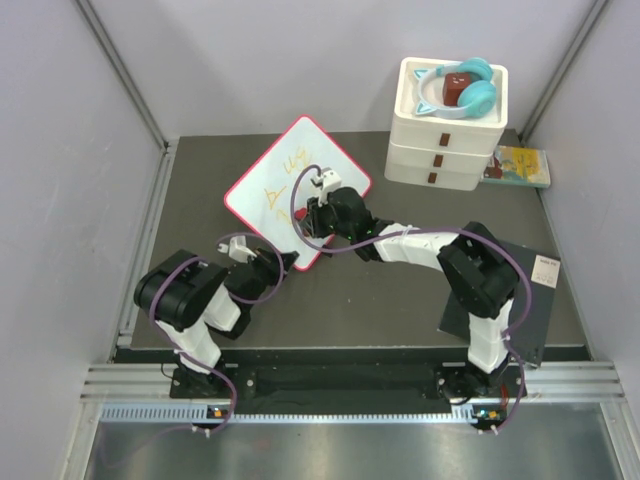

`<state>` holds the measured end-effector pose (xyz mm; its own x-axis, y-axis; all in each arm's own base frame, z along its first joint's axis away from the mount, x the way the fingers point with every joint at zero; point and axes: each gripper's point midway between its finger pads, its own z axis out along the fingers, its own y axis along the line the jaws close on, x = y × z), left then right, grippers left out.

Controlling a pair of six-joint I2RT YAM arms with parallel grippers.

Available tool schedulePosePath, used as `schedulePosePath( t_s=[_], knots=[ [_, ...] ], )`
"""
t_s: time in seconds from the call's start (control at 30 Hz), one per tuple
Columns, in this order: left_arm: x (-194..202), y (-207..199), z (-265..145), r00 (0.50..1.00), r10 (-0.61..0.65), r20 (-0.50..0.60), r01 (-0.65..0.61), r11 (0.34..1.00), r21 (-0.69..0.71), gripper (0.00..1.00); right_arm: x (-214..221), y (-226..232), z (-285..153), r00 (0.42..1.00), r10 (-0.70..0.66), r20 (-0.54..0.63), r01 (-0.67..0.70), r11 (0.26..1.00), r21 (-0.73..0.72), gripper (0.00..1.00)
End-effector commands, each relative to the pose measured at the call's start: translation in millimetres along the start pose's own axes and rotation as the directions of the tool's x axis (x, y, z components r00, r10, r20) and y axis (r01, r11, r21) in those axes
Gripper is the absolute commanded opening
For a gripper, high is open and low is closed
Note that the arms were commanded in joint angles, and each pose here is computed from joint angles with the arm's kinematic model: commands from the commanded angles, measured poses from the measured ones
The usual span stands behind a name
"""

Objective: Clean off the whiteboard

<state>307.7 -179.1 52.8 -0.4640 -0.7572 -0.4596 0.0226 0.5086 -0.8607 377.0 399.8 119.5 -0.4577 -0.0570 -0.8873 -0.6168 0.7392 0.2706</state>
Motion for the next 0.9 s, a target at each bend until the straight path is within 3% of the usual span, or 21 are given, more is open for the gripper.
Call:
schedulePosePath(
  t_s=[0.0,0.2,0.5,0.7,0.87],
  knots=[
    [56,138,-74,0.983,-0.041,-0.181,-0.063,0.845,-0.531,0.00,-8,-1,15,0.999,-0.021,0.033,0.021,1.000,-0.012,0.00],
    [57,138,-74,0.981,-0.034,-0.191,-0.072,0.848,-0.526,0.00,16,10,24,0.999,-0.004,0.039,0.006,0.999,-0.048,0.00],
    [58,138,-73,0.980,-0.035,-0.194,-0.074,0.848,-0.525,0.00,8,67,27,0.994,-0.062,0.094,0.070,0.993,-0.090,0.00],
    [58,137,-72,0.980,-0.030,-0.198,-0.079,0.851,-0.520,0.00,34,24,36,0.999,-0.027,0.028,0.025,0.998,0.066,0.00],
    [58,137,-73,0.980,-0.035,-0.198,-0.074,0.851,-0.519,0.00,53,-29,31,0.993,0.117,0.005,-0.115,0.972,0.203,0.00]
  ],
)
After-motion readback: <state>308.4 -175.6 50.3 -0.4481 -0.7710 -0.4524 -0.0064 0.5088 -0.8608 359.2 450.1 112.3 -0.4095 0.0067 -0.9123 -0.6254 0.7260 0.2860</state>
